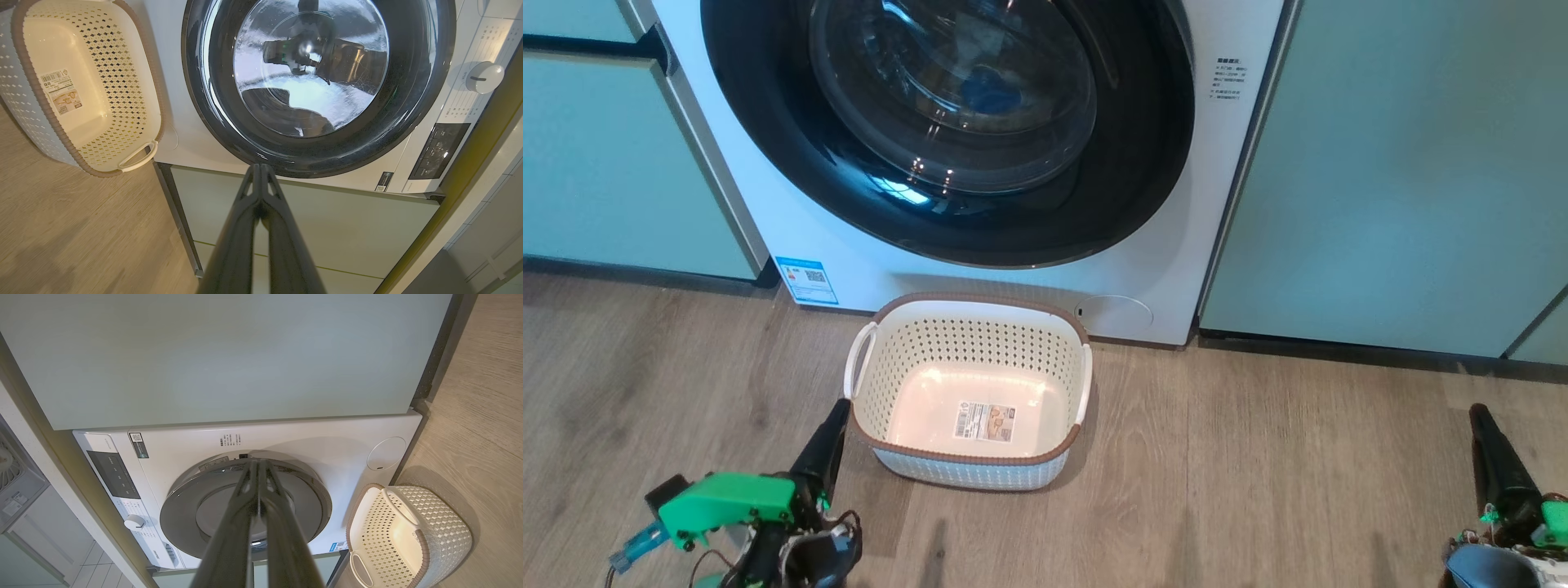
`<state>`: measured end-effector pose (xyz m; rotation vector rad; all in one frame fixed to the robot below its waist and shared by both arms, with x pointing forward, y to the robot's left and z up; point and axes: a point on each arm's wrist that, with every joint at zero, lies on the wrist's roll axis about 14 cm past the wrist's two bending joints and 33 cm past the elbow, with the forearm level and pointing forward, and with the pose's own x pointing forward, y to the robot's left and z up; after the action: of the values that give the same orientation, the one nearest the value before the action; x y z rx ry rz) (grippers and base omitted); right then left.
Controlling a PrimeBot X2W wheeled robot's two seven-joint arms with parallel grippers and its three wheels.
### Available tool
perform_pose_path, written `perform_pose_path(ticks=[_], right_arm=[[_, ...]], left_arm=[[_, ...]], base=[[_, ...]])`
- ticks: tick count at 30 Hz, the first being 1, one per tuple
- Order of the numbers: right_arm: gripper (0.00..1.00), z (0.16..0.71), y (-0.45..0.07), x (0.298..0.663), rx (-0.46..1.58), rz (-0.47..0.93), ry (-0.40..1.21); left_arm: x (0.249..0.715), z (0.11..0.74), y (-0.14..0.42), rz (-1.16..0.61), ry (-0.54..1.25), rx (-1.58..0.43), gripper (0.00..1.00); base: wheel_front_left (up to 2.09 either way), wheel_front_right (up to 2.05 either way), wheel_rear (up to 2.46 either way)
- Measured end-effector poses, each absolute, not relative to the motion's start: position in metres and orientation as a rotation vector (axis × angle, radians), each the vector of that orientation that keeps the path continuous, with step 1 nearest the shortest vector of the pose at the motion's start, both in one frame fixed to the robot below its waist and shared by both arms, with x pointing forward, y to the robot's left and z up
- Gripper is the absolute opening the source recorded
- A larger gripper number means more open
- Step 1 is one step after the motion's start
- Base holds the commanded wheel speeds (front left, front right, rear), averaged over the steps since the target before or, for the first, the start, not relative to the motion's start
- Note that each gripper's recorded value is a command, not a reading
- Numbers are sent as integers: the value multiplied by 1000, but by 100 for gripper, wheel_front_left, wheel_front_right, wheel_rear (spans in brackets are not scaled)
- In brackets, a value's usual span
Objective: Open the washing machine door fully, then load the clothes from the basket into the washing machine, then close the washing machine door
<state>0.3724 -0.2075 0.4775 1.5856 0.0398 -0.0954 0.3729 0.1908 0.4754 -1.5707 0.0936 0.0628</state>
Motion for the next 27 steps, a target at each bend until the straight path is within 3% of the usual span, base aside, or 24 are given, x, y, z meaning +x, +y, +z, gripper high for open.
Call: perform_pose_path(ticks=[27], right_arm=[[0, 477, -207, 372, 1588, -93, 43]], left_arm=[[373, 475, 191, 63, 94, -1571, 0]], base=[[0, 0, 0]])
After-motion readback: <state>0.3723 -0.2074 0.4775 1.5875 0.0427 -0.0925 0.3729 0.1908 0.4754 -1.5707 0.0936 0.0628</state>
